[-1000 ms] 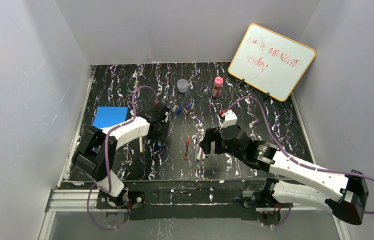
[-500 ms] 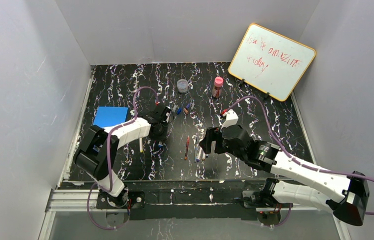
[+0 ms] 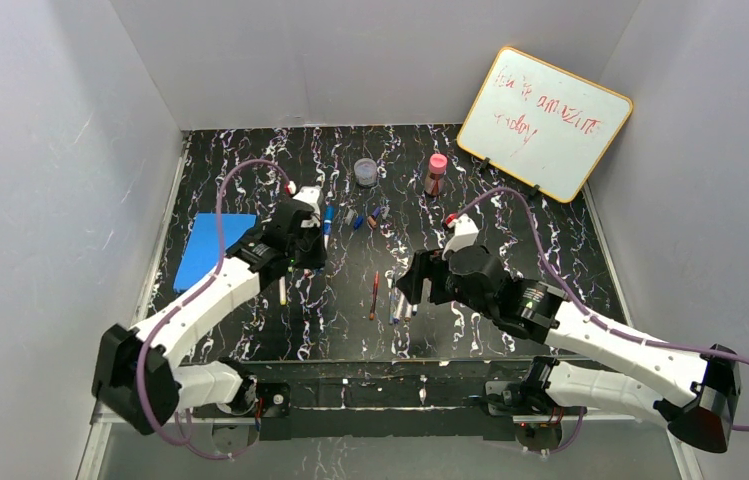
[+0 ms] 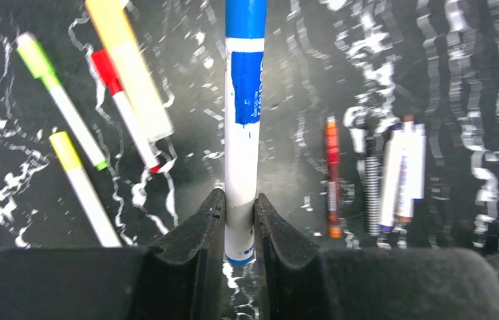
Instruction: Open the pen caps
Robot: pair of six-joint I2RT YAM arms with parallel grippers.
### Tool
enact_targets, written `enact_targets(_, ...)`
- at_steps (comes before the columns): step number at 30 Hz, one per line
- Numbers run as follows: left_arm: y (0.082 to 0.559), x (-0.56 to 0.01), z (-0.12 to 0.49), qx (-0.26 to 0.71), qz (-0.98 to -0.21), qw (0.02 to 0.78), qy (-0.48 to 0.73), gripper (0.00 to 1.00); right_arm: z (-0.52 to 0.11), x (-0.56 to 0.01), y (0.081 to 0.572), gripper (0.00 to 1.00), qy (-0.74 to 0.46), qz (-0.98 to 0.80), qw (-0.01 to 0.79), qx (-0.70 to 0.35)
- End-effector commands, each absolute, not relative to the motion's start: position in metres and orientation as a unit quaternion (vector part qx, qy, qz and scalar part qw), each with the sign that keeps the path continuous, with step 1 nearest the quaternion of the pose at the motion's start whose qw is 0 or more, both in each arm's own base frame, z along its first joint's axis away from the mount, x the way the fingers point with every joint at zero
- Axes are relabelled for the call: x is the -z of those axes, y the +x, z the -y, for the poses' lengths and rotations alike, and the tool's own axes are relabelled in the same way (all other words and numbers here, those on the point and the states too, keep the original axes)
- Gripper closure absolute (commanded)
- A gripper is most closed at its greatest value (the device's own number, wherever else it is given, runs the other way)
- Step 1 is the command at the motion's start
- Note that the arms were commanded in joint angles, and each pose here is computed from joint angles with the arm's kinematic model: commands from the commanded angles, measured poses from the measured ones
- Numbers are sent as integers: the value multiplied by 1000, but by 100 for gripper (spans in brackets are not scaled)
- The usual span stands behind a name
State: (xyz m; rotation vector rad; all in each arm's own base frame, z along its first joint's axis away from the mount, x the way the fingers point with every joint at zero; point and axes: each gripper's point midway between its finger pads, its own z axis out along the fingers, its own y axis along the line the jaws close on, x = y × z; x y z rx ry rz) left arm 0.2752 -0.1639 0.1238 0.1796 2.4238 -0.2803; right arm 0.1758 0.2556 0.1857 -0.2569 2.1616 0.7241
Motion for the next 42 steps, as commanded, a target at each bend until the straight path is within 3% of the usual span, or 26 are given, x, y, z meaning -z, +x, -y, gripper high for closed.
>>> enact_targets(1, 267, -172, 193, 209, -900, 373, 79, 100, -279, -250, 180, 14, -86, -810, 445, -373)
enact_targets(9, 237, -246, 226, 390, -806, 438, 79, 100, -305, -344, 165, 14, -60, -689, 471, -548)
enact_targets(17, 210, -286, 244, 483, -748, 443, 103, 100, -332, -372, 159, 14, -96, -656, 459, -591)
enact_targets(30, 185, -316, 242, 526, -705, 461, 119, 100, -346, -378, 189, 19, -31, -651, 477, -589)
enact_targets(37, 180, -319, 239, 530, -699, 465, 120, 100, -367, -390, 192, 21, -52, -645, 472, -599)
enact_targets(42, 176, -325, 237, 534, -692, 471, 123, 100, -383, -385, 191, 33, -73, -654, 452, -602)
